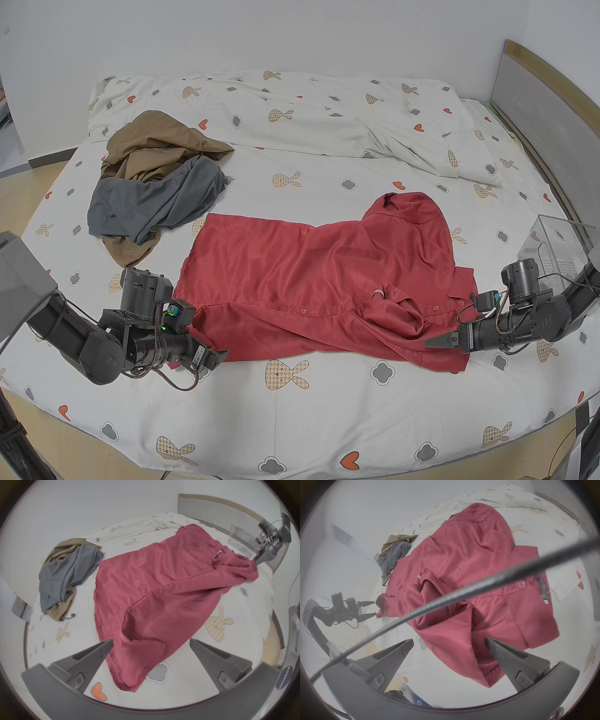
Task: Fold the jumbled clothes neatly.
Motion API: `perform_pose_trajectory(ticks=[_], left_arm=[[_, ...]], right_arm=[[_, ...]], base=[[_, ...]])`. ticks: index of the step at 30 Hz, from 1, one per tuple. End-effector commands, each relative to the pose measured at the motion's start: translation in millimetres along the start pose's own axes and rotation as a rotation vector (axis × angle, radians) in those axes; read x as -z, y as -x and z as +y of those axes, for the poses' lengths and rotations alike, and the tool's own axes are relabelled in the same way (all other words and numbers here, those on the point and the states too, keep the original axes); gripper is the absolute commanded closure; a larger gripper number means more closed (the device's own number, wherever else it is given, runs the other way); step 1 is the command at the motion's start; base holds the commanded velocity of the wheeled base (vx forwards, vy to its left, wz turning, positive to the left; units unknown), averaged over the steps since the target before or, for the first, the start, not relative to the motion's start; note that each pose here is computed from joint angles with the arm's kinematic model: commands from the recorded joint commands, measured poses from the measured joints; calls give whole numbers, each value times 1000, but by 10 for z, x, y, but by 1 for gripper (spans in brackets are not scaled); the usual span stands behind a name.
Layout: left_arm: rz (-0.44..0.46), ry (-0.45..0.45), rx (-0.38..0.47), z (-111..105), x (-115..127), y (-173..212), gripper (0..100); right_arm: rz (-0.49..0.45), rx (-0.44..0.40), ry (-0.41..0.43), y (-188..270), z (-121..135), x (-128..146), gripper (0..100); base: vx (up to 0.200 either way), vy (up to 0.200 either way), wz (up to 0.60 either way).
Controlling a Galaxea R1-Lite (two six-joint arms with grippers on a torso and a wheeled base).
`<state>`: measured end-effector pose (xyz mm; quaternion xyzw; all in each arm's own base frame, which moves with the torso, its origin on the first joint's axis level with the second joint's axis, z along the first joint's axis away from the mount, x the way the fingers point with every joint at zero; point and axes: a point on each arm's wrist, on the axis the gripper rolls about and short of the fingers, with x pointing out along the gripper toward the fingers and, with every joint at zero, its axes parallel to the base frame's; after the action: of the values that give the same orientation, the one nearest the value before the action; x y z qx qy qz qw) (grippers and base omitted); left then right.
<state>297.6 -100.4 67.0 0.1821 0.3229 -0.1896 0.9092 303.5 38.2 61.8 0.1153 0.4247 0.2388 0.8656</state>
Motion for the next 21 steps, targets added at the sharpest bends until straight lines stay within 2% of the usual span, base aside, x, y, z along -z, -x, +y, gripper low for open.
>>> perform_pose_trajectory(ticks=[1, 2, 3, 4, 9, 13, 20, 21], left_arm=[[-9, 67, 77, 123, 0, 74, 0], [-3, 86, 105, 149, 19, 76, 0], [-3, 86, 105, 149, 19, 76, 0], [6, 110, 149, 199, 54, 80, 0], [12, 172, 216, 299, 125, 110, 0], [21, 290, 297, 351, 95, 186, 0], [46, 304, 339, 309, 117, 257, 0], [51, 305, 340, 306, 126, 249, 0]], right_arm=[[14, -43, -52, -42, -26, 14, 0], [10, -46, -66, -38, -33, 6, 0], [10, -46, -66, -38, -33, 6, 100], [2, -44, -84, -18, -53, -5, 100], [-24, -21, -114, 73, -153, -29, 100], [-69, 2, -136, 256, -222, -43, 100], [-155, -13, -178, 501, -278, -143, 100], [-190, -18, -192, 572, -295, -219, 100]], base=[[0, 0, 0], [0, 0, 0], [0, 0, 0], [0, 0, 0], [0, 0, 0], [0, 0, 0], [0, 0, 0], [0, 0, 0]])
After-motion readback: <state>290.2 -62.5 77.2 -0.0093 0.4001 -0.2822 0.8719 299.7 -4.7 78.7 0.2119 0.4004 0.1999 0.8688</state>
